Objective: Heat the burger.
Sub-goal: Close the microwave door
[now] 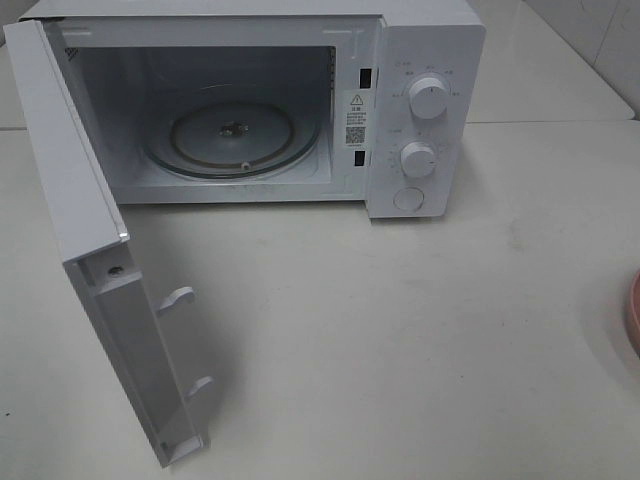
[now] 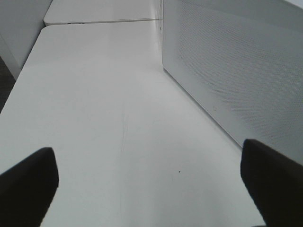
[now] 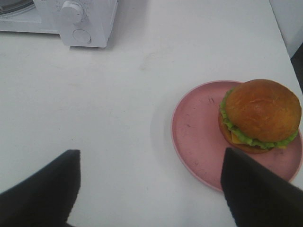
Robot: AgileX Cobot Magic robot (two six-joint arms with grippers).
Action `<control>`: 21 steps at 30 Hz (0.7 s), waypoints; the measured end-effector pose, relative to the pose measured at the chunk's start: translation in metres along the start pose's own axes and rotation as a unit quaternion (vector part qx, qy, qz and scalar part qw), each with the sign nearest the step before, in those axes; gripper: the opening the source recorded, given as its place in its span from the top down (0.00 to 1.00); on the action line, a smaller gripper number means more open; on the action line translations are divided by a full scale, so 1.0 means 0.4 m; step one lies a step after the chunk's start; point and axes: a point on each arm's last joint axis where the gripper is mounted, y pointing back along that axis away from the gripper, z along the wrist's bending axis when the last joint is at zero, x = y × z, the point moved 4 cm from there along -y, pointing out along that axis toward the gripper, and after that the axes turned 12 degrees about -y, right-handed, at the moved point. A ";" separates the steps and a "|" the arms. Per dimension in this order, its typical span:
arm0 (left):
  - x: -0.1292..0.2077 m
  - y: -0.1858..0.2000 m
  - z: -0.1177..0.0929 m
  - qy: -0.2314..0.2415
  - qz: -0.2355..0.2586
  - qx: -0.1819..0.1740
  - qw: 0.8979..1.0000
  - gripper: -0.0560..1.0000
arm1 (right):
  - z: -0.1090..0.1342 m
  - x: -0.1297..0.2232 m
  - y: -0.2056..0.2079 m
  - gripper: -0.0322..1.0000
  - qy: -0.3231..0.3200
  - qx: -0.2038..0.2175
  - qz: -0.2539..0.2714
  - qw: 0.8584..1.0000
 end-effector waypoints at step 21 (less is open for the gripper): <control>0.000 0.000 0.000 0.000 0.000 0.000 1.000 0.01 | -0.023 0.091 0.004 0.23 -0.022 0.005 -0.062 0.998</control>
